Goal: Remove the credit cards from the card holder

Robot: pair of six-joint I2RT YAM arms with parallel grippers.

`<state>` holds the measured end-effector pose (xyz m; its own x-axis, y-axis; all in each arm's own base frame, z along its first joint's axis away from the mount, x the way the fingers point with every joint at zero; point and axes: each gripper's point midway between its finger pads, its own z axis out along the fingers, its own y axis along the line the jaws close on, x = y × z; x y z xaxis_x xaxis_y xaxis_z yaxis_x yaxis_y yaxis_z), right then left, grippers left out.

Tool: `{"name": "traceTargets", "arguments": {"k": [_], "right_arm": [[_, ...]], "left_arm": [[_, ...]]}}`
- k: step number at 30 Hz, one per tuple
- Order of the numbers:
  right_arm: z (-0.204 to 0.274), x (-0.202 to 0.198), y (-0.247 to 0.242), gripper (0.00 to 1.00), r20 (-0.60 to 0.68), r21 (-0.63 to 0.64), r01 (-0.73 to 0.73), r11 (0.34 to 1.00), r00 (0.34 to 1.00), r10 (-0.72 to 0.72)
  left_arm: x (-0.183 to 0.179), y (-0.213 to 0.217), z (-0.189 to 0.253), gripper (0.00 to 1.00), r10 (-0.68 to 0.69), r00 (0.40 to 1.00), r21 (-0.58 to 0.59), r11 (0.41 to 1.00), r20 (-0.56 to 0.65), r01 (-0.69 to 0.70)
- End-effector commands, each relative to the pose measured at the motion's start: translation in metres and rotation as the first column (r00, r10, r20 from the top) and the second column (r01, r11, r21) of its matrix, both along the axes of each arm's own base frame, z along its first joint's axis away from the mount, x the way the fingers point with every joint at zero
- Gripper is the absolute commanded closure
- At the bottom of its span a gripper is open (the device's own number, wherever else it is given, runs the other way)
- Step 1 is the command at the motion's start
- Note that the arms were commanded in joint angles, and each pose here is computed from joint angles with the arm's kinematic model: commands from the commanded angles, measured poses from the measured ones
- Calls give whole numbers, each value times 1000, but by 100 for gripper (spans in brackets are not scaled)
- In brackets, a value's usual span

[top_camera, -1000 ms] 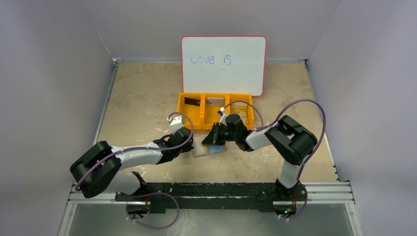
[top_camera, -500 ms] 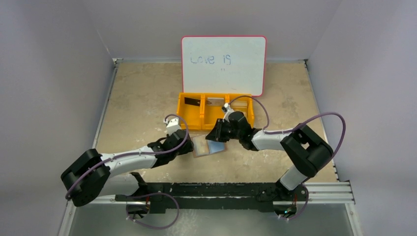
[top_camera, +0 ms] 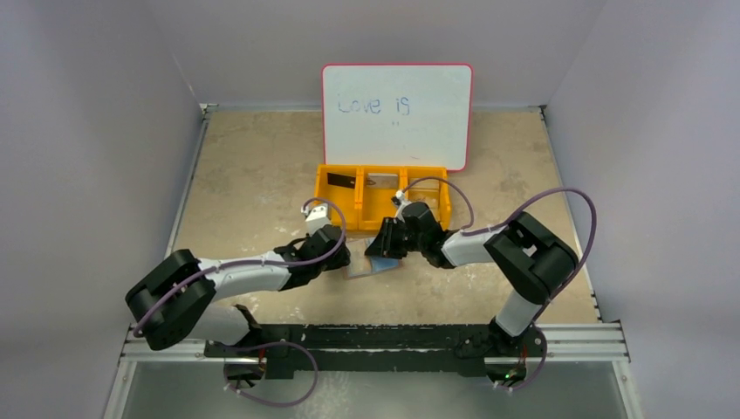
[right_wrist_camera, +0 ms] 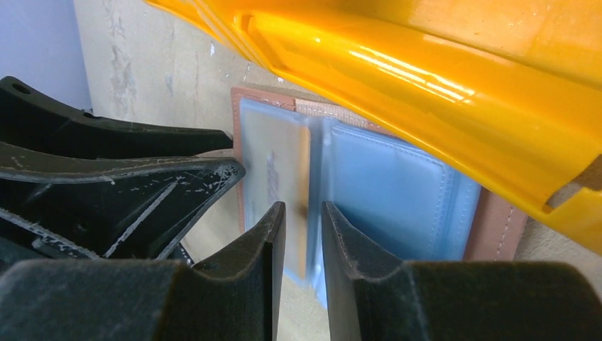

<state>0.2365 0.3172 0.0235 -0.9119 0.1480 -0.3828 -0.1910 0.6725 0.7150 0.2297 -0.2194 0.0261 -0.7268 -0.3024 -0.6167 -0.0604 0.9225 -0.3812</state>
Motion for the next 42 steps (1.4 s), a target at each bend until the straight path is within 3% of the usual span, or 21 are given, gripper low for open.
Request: {"name": "traceTargets", "arguments": {"k": [1,5,10,19,23,27,32,42], "right_arm": [[-2,-3,0,71,-16,19,0,1000,1000,0],[-3,-5,2,72,-34,40,2,999,999,0],[-2,-5,6,73,-51,72,12,997,999,-8],[3,-7,12,86,-70,123,9,992,998,0],[2,-5,12,75,-76,117,22,993,997,-13],[-5,4,-3,74,-47,15,79,997,996,-78],[6,11,-17,72,30,-51,108,993,994,-107],[-4,-3,-19,71,1,-68,44,997,999,-44]], "left_arm": [[-14,12,-21,64,-22,997,111,993,-73,30],[-19,12,-29,73,-35,995,143,989,-93,48],[-25,11,-36,77,-43,994,202,977,-105,64],[-25,10,-39,85,-32,994,225,973,-103,55],[-25,6,-39,88,-41,994,225,972,-100,63],[-24,6,-39,90,-35,995,230,972,-96,57],[-22,11,-33,86,-8,998,228,973,-69,23],[-15,-6,-6,68,-32,999,99,995,12,31]]}}
